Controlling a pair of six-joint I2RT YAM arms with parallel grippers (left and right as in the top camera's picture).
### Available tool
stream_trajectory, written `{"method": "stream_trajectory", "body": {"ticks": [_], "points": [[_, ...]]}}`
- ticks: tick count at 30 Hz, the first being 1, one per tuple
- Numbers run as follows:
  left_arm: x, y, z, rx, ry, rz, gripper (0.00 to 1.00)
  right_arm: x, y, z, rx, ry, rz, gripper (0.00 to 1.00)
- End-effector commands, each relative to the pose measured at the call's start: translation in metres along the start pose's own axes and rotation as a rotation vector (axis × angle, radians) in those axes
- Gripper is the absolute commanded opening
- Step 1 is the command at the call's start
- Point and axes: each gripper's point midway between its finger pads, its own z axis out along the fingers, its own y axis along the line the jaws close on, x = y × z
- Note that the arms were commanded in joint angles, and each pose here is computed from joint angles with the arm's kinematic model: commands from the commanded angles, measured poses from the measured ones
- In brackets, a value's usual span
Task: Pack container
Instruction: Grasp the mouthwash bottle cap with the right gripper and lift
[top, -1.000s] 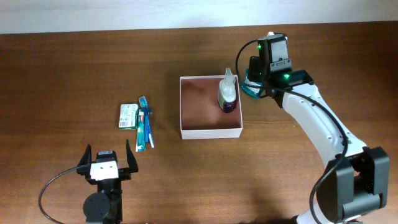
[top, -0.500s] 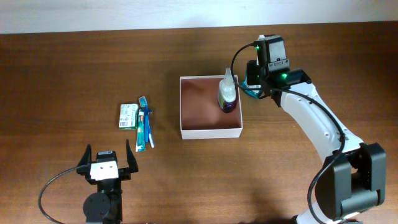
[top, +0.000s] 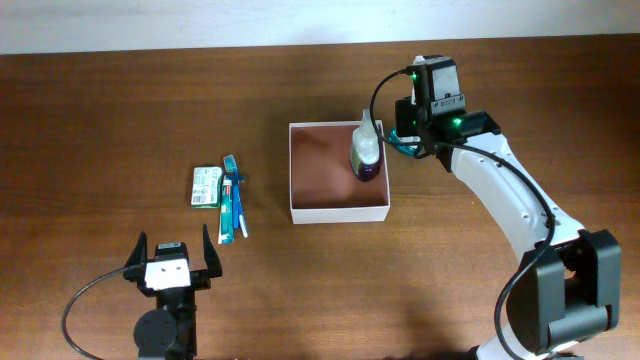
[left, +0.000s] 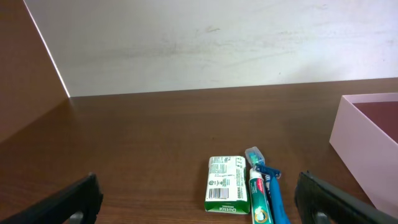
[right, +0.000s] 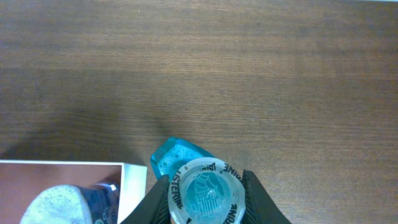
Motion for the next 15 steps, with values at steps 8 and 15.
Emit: {"method": "stream_trajectory", "body": {"ticks": [8, 15], "points": [[0.0018, -0.0016, 0.0002, 0.009, 0.001, 0.017, 0.99, -0.0058, -0.0003, 0.0005, 0.013, -0.023, -0.048, 0.14], [0.0018, -0.0016, 0.0002, 0.009, 0.001, 0.017, 0.99, 0.0007, -0.0011, 0.0006, 0.015, 0.003, -0.053, 0.37]]}}
